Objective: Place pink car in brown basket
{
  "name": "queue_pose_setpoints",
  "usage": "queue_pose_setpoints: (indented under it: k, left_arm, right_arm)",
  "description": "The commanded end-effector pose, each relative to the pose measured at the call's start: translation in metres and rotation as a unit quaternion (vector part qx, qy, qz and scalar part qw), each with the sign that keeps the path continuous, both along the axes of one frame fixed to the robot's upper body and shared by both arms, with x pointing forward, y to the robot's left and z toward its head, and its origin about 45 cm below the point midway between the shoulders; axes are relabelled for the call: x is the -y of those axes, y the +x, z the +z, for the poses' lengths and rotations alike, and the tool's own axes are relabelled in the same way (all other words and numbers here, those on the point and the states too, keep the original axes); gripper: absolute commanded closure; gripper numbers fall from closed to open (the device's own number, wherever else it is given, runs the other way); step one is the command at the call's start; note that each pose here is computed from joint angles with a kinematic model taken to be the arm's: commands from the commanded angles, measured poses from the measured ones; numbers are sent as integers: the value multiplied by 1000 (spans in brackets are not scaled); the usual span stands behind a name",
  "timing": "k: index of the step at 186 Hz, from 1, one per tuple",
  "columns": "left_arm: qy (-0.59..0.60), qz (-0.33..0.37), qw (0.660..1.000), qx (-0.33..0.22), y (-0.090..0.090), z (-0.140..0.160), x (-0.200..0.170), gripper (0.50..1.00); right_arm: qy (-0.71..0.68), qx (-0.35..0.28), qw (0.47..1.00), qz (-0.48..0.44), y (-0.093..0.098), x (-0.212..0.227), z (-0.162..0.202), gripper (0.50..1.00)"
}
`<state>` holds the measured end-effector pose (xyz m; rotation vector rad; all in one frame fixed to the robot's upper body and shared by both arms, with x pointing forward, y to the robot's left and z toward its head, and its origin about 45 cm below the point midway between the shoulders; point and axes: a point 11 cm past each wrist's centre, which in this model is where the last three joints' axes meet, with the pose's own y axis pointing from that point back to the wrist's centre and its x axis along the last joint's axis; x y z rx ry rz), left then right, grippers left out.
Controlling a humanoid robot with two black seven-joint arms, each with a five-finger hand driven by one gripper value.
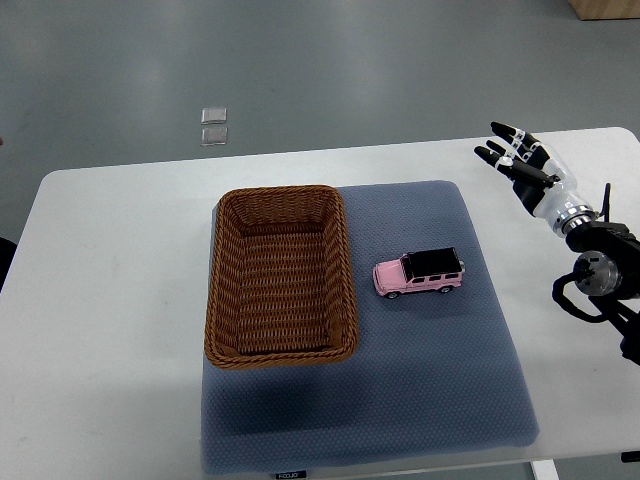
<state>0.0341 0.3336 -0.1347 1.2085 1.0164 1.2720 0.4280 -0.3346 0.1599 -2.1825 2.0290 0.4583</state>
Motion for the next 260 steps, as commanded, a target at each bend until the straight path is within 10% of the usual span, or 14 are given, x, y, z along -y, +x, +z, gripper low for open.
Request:
queue_pose_setpoints:
  k: [1, 260]
  left_arm:
    - [0, 0, 1000, 0, 0, 0, 0, 500]
    - [1, 0, 1000, 0, 0, 0, -1, 500]
  right_arm:
    - [0, 0, 1000, 0, 0, 0, 0, 587]
    - [1, -5, 1000, 13, -4, -7, -6, 587]
